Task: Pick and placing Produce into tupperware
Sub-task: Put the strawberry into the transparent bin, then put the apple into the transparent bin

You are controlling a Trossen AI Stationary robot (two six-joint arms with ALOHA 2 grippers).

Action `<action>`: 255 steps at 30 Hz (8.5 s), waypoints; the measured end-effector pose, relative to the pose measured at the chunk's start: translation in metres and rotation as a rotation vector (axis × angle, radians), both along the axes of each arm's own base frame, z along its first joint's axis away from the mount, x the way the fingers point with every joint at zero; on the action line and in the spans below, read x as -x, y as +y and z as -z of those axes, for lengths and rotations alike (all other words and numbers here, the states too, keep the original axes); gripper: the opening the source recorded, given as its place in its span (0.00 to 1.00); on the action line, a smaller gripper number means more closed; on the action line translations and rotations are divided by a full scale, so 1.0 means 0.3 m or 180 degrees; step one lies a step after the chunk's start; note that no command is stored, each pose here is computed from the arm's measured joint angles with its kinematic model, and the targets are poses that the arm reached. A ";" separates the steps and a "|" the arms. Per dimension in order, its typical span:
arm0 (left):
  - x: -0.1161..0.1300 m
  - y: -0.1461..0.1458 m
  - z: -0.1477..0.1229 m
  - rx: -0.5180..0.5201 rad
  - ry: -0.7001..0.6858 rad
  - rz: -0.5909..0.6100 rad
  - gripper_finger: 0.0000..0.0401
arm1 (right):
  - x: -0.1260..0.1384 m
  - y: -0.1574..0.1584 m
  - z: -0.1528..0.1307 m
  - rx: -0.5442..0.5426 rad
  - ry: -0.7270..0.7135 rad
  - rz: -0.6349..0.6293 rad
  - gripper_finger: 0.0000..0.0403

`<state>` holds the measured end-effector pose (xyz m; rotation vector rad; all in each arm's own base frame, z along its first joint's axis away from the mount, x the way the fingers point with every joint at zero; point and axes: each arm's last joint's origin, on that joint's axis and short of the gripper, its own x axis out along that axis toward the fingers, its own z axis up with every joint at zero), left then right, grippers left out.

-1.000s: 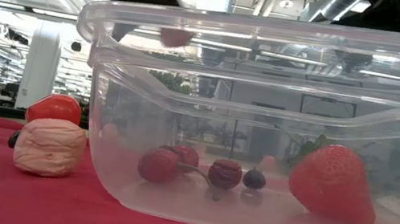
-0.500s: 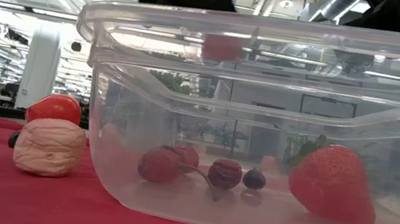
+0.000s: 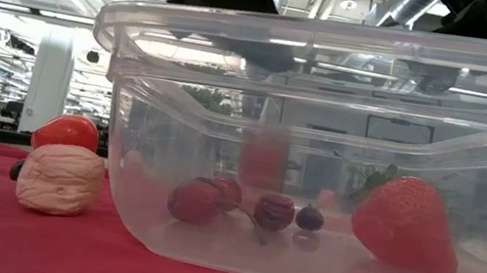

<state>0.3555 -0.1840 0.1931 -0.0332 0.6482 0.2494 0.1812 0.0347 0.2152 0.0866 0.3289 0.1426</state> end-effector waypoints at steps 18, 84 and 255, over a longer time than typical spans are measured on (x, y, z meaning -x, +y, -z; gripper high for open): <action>0.122 -0.003 -0.075 -0.0119 0.0407 -0.1407 0.31 | 0.001 0.000 0.005 0.0009 0.0045 0.0000 0.19; 0.532 0.454 -0.104 0.0806 0.1361 -0.0922 0.31 | 0.002 0.000 0.005 0.0010 0.0052 0.0001 0.19; 0.301 0.314 -0.087 0.1097 0.0363 -0.0588 0.66 | 0.007 -0.001 0.020 0.0042 0.0213 0.0000 0.19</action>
